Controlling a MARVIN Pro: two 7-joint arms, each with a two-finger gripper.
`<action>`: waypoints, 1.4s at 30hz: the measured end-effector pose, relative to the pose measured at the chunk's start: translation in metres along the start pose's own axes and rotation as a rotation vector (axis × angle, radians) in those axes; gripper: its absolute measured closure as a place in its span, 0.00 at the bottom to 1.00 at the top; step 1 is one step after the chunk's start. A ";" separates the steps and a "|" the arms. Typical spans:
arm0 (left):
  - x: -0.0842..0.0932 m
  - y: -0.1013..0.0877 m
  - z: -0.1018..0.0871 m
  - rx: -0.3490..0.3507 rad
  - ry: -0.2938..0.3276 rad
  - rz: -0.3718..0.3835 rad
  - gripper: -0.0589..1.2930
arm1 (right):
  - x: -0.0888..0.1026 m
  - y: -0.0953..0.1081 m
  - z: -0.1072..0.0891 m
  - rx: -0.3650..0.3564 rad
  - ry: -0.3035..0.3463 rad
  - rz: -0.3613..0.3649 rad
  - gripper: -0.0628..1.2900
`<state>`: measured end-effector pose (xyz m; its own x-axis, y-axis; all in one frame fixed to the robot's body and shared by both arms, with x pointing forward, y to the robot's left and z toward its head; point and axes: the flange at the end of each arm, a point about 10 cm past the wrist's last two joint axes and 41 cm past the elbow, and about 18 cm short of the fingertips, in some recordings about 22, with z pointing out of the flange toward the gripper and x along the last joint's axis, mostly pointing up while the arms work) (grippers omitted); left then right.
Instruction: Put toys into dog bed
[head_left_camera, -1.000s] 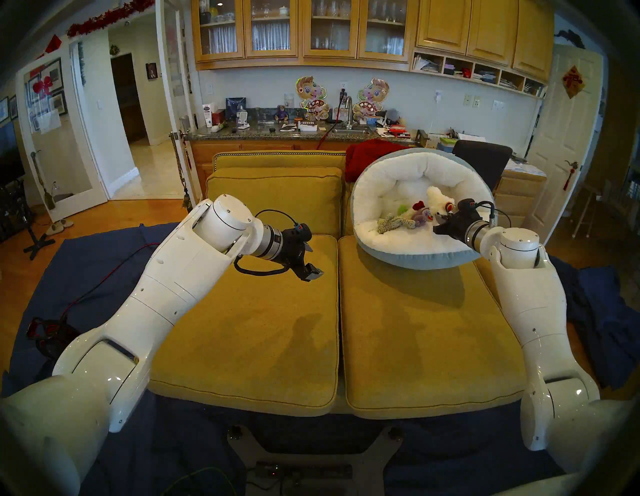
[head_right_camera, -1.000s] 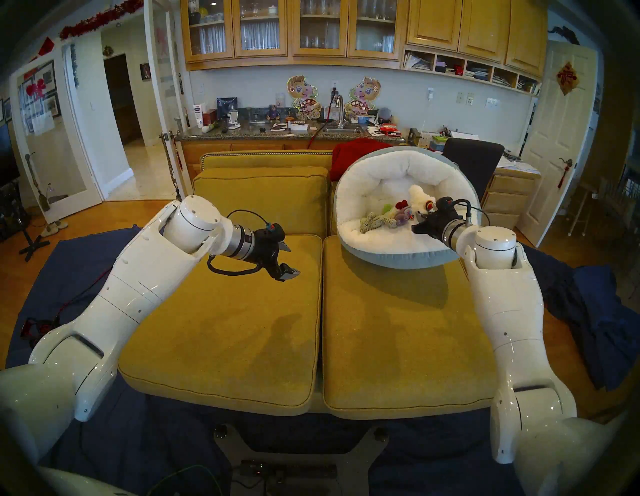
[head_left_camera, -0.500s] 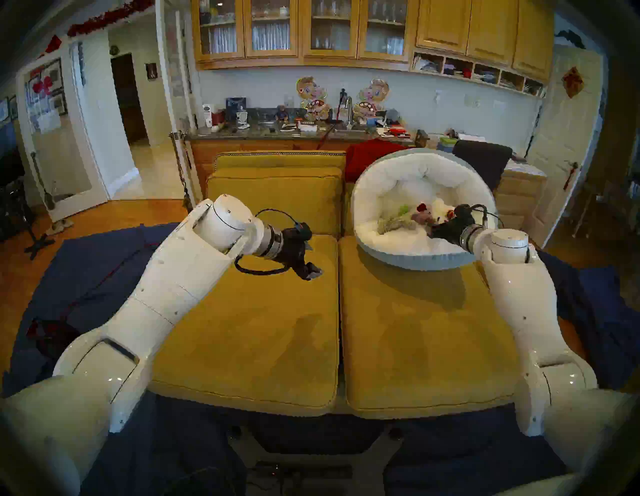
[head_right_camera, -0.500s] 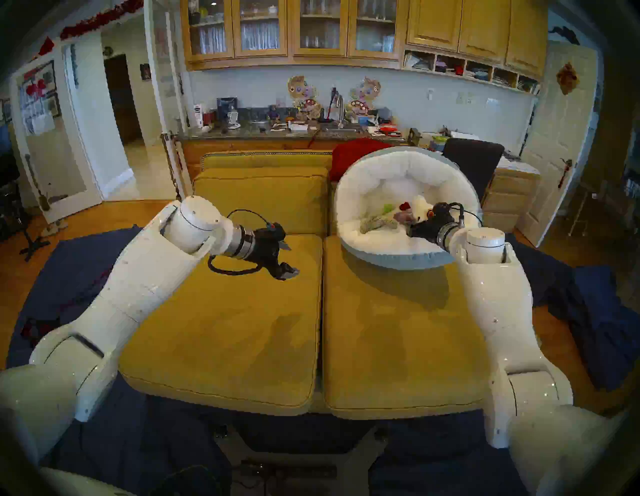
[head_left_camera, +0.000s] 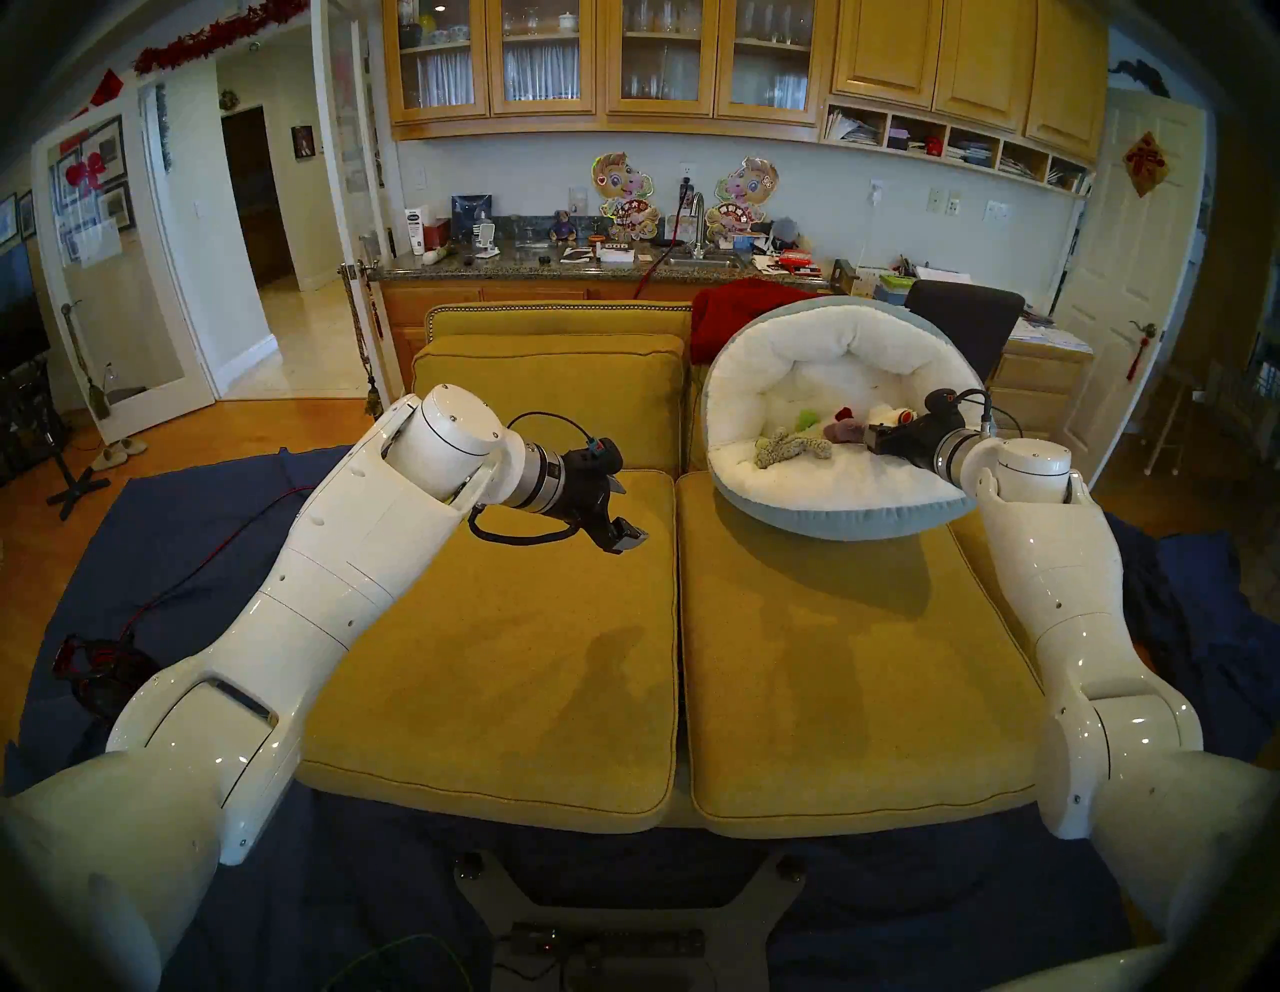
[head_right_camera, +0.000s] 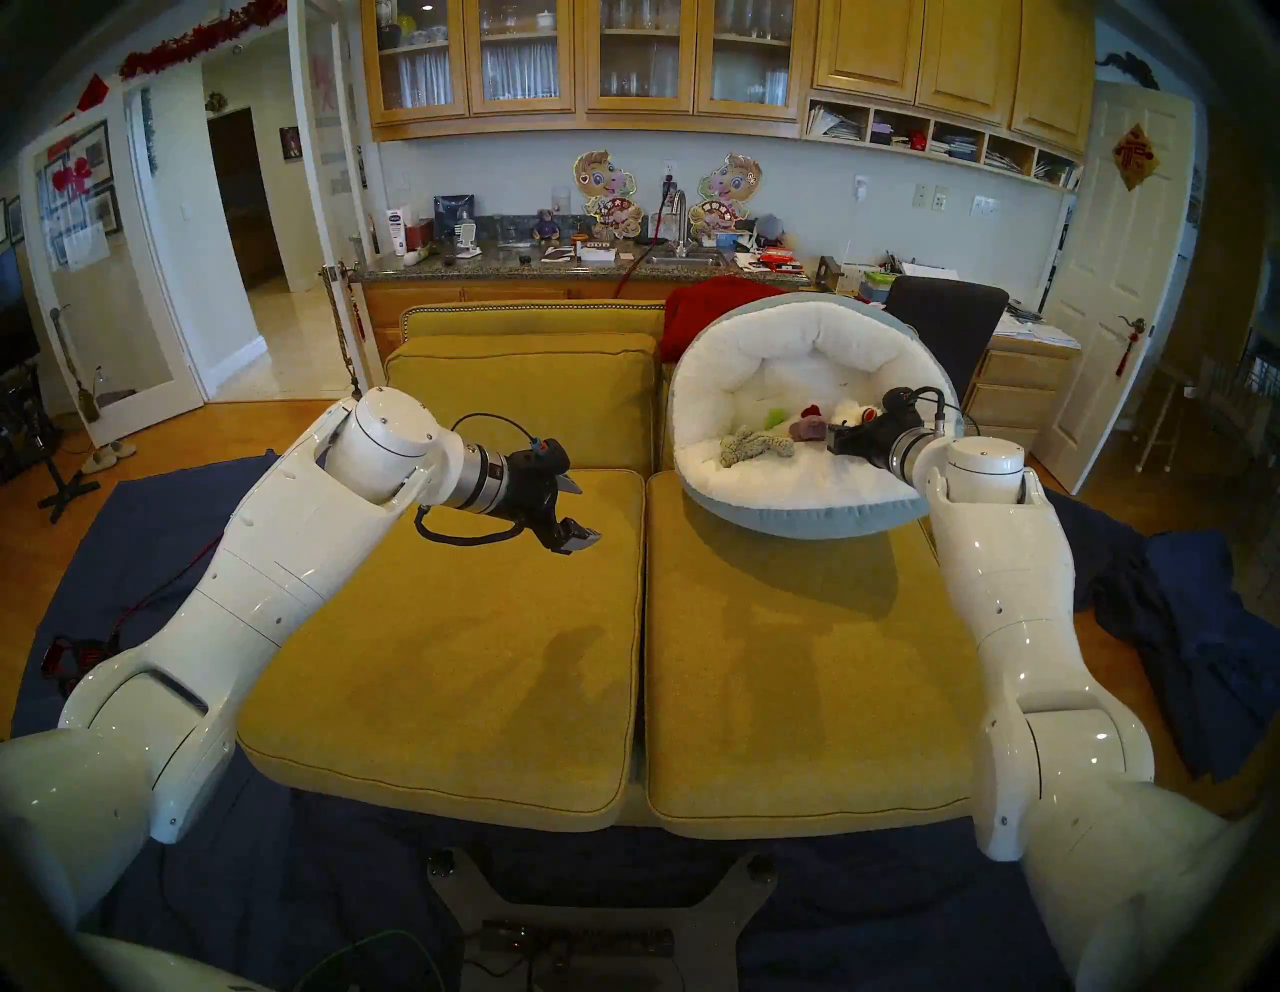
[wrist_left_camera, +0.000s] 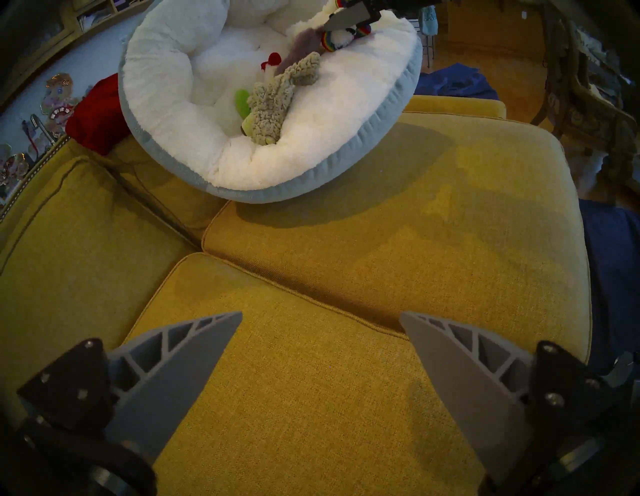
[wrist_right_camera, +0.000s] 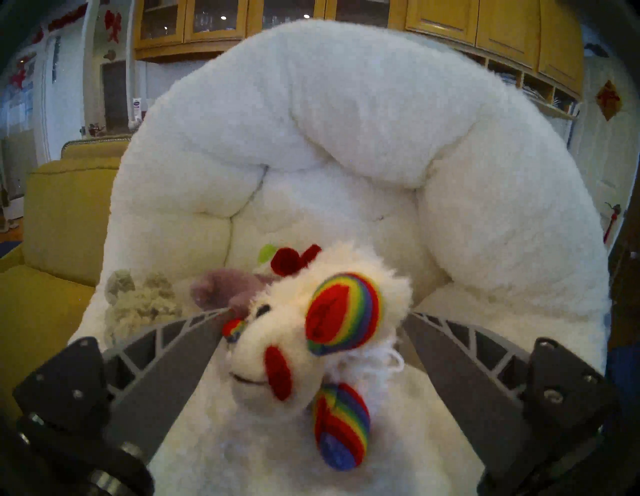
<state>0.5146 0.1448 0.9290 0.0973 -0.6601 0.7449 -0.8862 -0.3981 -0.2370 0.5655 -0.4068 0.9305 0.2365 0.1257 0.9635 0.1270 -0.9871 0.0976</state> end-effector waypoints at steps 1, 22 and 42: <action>0.000 0.000 -0.001 -0.001 0.003 -0.001 0.04 | 0.004 -0.001 0.000 0.020 0.016 -0.001 0.05; 0.003 0.001 -0.004 -0.030 0.025 -0.003 0.04 | 0.012 -0.015 -0.058 0.381 0.208 -0.041 0.05; 0.001 0.002 -0.002 -0.033 0.024 -0.005 0.04 | -0.044 -0.018 -0.128 0.526 0.181 -0.030 0.05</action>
<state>0.5120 0.1445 0.9309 0.0911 -0.6428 0.7606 -0.9003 -0.3797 -0.2130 0.4299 -0.4075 0.9177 0.0623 0.0885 0.9941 0.6059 -0.7949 0.0328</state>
